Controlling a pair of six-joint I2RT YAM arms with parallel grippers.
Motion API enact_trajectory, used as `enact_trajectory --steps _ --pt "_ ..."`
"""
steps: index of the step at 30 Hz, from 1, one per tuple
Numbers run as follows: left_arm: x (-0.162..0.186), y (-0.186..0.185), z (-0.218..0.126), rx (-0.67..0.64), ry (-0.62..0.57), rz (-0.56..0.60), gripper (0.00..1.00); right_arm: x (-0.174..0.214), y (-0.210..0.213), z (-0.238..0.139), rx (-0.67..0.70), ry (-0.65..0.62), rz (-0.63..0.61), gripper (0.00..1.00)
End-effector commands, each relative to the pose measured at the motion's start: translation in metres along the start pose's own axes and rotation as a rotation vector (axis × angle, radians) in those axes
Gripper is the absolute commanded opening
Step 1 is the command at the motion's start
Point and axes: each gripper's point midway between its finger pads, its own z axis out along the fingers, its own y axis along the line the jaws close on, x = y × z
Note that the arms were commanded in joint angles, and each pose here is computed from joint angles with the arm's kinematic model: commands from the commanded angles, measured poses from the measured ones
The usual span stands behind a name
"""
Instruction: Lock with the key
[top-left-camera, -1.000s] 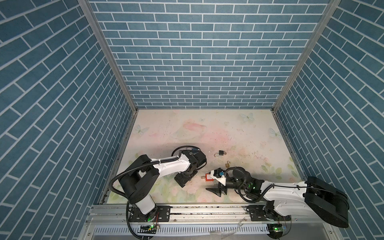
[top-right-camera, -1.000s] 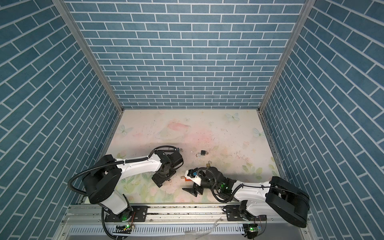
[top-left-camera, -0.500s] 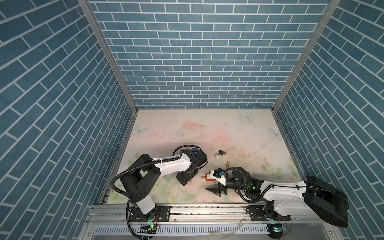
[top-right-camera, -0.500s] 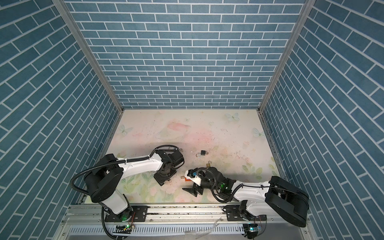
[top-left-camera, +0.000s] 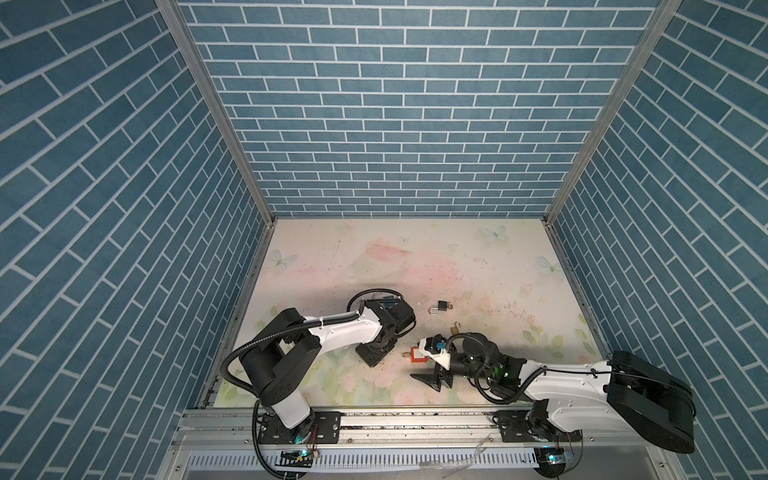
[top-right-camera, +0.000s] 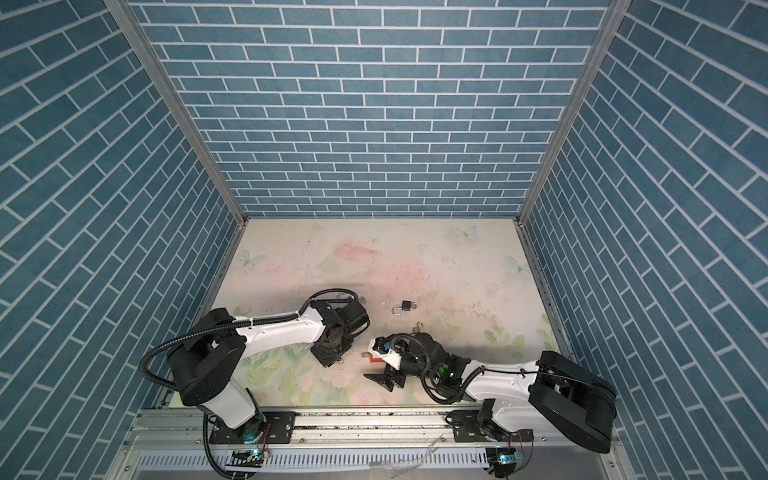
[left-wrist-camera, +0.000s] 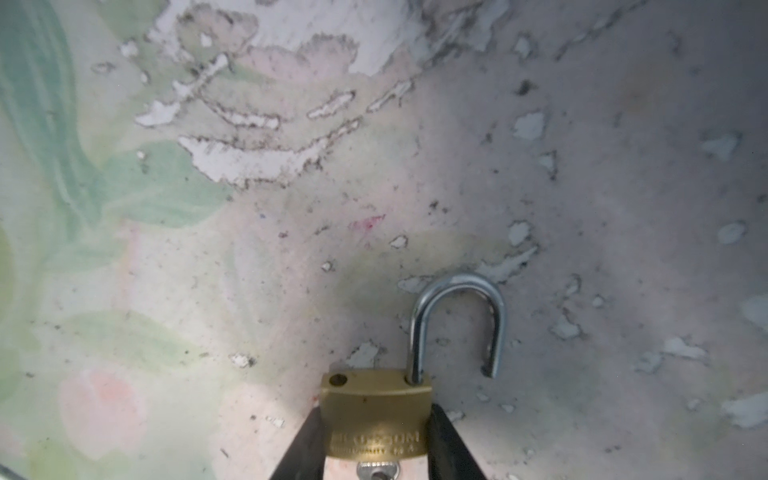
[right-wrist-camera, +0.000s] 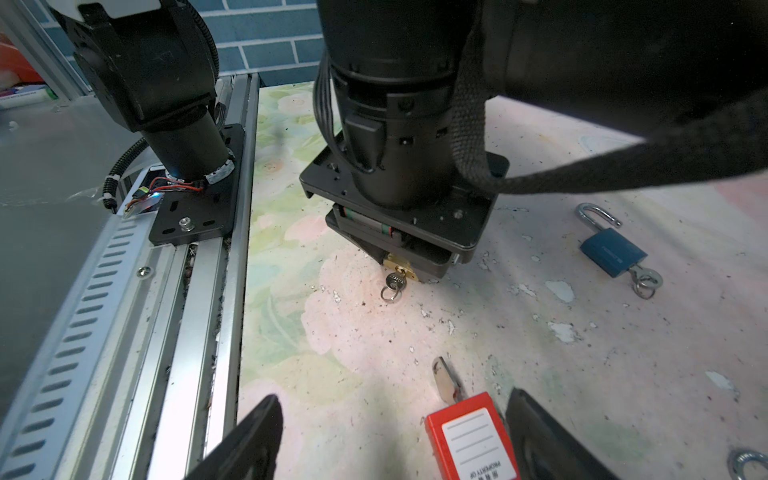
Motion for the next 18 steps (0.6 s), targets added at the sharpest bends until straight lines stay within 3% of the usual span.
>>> enact_trajectory --steps 1,5,8,10,18 --pt "-0.005 0.015 0.005 -0.034 -0.035 0.013 0.38 -0.008 -0.003 0.002 0.016 -0.005 -0.05 0.85" --pt "-0.004 0.016 0.006 -0.017 -0.03 0.023 0.31 -0.011 -0.006 0.001 0.034 -0.01 -0.046 0.84" --pt "-0.004 0.009 0.004 0.013 -0.031 0.073 0.09 -0.02 -0.014 -0.001 0.08 -0.019 -0.024 0.82" --pt "-0.006 -0.002 0.0 0.044 -0.042 0.134 0.0 -0.028 -0.024 -0.003 0.134 -0.021 0.003 0.82" --pt "-0.044 -0.058 -0.061 0.198 -0.294 0.449 0.0 -0.068 -0.066 -0.026 0.356 -0.022 0.125 0.83"
